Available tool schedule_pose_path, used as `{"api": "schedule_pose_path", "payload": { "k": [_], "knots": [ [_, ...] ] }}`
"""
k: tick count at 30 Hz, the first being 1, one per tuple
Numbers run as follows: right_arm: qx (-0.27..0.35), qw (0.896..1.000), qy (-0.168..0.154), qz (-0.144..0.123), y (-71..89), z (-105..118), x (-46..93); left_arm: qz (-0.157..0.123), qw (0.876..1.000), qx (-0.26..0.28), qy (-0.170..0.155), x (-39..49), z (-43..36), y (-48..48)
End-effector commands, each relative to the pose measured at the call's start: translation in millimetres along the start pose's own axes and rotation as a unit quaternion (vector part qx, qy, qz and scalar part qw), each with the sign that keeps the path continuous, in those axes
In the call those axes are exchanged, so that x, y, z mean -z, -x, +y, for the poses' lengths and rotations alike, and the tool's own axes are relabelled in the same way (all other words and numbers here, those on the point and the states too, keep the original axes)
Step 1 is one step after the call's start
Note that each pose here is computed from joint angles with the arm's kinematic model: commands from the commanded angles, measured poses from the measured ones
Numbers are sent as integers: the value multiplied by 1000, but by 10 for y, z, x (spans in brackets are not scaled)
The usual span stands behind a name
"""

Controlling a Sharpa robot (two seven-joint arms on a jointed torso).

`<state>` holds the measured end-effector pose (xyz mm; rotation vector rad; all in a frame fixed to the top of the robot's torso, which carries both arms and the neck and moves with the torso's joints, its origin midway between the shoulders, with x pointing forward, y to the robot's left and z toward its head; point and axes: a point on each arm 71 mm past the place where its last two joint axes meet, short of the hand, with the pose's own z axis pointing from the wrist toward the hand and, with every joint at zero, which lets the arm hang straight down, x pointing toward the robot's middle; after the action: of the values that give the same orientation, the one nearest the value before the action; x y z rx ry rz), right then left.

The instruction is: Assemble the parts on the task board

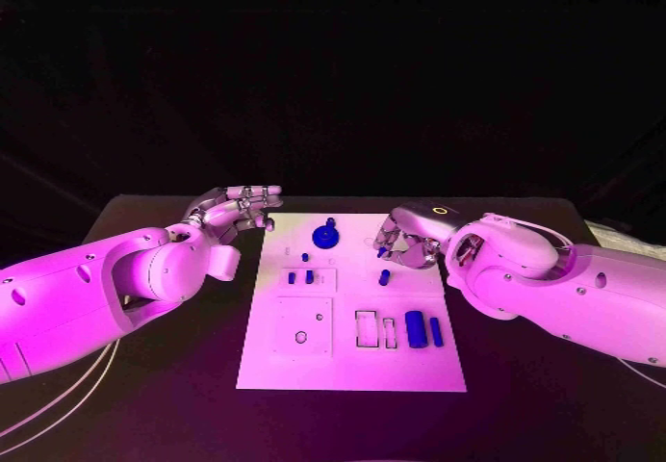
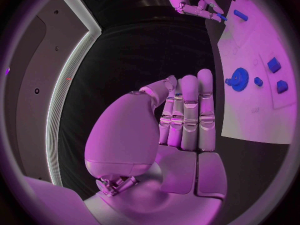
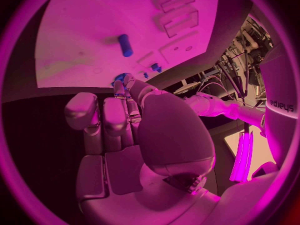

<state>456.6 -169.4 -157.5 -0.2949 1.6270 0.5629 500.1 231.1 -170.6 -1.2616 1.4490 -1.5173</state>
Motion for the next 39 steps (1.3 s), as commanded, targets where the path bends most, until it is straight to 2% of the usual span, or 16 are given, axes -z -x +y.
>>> {"api": "schedule_pose_path", "payload": {
  "k": [1, 6, 10, 17, 22, 39],
  "knots": [
    [-17, 999, 29, -7, -14, 205, -19, 9, 1000, 3, 0, -7, 4, -32],
    [-24, 998, 64, -2, -89, 464, -60, 13, 1000, 4, 1, -12, 10, -56],
    [-34, 996, 86, 15, -250, 637, -97, 16, 1000, 4, 2, -15, 14, -80],
    [-47, 992, 103, 50, -551, 779, -131, 22, 1000, 6, 2, -16, 18, -123],
    [-48, 991, 105, 65, -706, 823, -160, 27, 1000, 7, 3, -19, 21, -152],
    [-41, 989, 110, 89, -875, 902, -213, 32, 999, 8, 5, -29, 28, -181]
  ]
}}
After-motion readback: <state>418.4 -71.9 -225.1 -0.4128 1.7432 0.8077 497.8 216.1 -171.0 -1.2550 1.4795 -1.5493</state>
